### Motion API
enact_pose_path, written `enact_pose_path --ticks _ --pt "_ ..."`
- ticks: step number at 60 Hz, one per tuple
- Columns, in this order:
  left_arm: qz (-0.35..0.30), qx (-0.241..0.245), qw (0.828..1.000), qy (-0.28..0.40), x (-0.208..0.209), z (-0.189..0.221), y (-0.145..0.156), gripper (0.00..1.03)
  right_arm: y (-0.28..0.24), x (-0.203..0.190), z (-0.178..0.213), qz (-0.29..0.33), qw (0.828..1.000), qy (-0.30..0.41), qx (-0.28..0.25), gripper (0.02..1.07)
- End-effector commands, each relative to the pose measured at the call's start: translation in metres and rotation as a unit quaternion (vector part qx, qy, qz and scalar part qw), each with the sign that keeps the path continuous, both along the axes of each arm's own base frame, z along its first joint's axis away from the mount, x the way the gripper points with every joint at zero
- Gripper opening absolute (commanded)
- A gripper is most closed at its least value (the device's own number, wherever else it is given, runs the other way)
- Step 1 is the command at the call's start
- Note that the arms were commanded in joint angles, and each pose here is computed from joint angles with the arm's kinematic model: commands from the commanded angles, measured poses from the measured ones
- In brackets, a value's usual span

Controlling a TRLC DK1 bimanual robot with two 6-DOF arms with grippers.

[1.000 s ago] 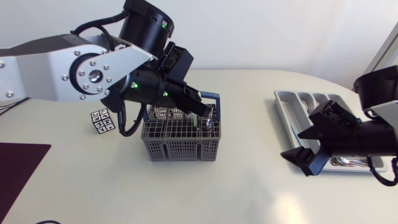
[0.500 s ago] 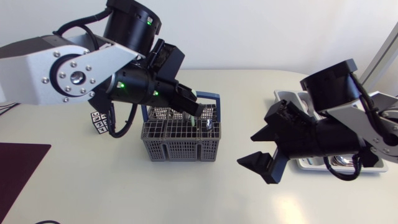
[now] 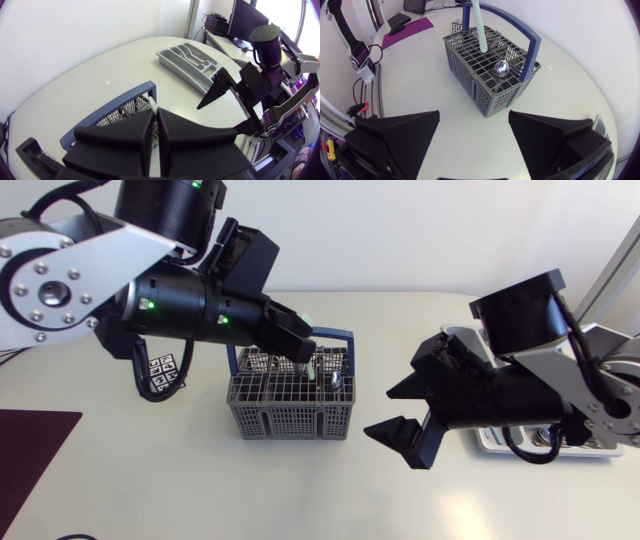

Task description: Transfer all utensils from the basket to the drawer tray.

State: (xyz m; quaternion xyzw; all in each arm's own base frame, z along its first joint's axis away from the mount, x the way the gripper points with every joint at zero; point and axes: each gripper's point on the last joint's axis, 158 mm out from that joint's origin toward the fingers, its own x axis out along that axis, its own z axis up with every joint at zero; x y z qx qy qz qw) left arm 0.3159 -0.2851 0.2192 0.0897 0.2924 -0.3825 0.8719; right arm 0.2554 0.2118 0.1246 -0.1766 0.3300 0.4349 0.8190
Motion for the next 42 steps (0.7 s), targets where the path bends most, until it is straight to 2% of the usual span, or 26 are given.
enact_pose_path --ticks 1,12,25,42 --pt "-0.013 -0.012 1.0 0.002 -0.006 0.01 -0.002 0.04 0.008 0.003 0.023 0.002 0.999 -0.022 0.025 1.01" --pt "-0.06 -0.036 0.997 0.025 -0.026 0.015 -0.014 0.04 0.015 0.005 0.036 0.011 0.998 -0.03 0.045 1.0" --pt "-0.136 -0.051 0.987 0.066 -0.058 0.011 -0.03 0.04 0.029 -0.007 0.046 0.055 0.995 -0.023 0.084 0.95" --pt "-0.222 -0.043 0.969 0.104 -0.103 0.0 -0.043 0.04 0.041 -0.019 0.051 0.102 0.989 -0.01 0.111 0.76"
